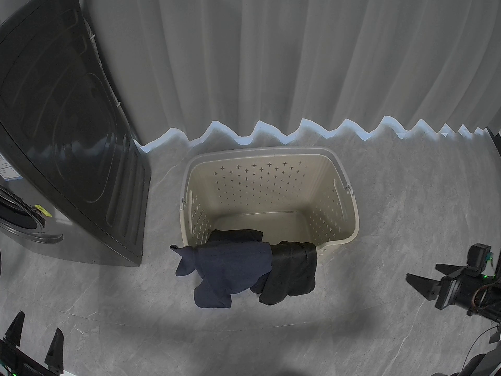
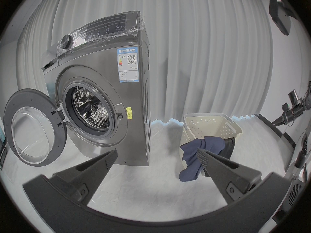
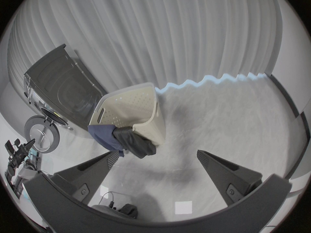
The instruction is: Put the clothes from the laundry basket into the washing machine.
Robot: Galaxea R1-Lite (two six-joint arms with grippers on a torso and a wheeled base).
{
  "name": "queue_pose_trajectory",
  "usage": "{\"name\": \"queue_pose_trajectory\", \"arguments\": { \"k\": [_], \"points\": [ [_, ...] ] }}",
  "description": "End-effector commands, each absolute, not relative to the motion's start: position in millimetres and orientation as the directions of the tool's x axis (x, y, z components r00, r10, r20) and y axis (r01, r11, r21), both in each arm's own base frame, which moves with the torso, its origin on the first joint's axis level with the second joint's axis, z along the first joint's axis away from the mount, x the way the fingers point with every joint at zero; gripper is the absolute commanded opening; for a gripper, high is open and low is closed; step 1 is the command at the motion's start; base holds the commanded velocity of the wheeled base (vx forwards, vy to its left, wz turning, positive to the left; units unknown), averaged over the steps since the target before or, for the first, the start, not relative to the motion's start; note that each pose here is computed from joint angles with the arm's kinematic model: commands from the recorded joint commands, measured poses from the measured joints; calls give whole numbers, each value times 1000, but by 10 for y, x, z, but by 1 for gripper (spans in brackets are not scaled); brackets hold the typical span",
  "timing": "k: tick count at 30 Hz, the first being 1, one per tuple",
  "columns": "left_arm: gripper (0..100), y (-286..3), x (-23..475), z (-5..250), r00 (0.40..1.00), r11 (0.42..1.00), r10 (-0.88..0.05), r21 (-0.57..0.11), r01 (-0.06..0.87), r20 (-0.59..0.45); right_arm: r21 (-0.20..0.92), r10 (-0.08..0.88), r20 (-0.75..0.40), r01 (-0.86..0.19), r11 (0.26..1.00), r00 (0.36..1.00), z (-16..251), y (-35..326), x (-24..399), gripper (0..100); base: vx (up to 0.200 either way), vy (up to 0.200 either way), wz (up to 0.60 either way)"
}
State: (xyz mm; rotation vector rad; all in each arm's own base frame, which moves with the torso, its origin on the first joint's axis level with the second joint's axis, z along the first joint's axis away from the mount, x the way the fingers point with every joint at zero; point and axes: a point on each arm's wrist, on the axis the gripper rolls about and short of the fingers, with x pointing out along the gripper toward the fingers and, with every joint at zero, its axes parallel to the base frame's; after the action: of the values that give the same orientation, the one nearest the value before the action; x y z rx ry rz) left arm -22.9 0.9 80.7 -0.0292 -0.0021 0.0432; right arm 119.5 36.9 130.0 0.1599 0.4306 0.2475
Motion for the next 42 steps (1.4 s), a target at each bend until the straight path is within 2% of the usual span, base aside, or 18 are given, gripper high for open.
{"name": "queue_pose_trajectory", "arguments": {
  "k": [1,17,23,42],
  "points": [
    [100,9,-222,757,999,999,44,-30,-45,-8,258,331,-549,-221,941,768,929,672,1468,100,0,0,0],
    [100,9,-222,757,999,999,44,-30,-45,-8,229,371,-560,-292,929,741,868,1095,1786,100,0,0,0],
    [100,9,-222,755,999,999,44,-30,-45,-9,219,394,-531,-328,919,751,819,1321,1924,100,0,0,0],
    [100,9,-222,757,999,998,44,-35,-45,-8,231,447,-494,-384,894,746,319,1865,2407,100,0,0,0]
  ]
}}
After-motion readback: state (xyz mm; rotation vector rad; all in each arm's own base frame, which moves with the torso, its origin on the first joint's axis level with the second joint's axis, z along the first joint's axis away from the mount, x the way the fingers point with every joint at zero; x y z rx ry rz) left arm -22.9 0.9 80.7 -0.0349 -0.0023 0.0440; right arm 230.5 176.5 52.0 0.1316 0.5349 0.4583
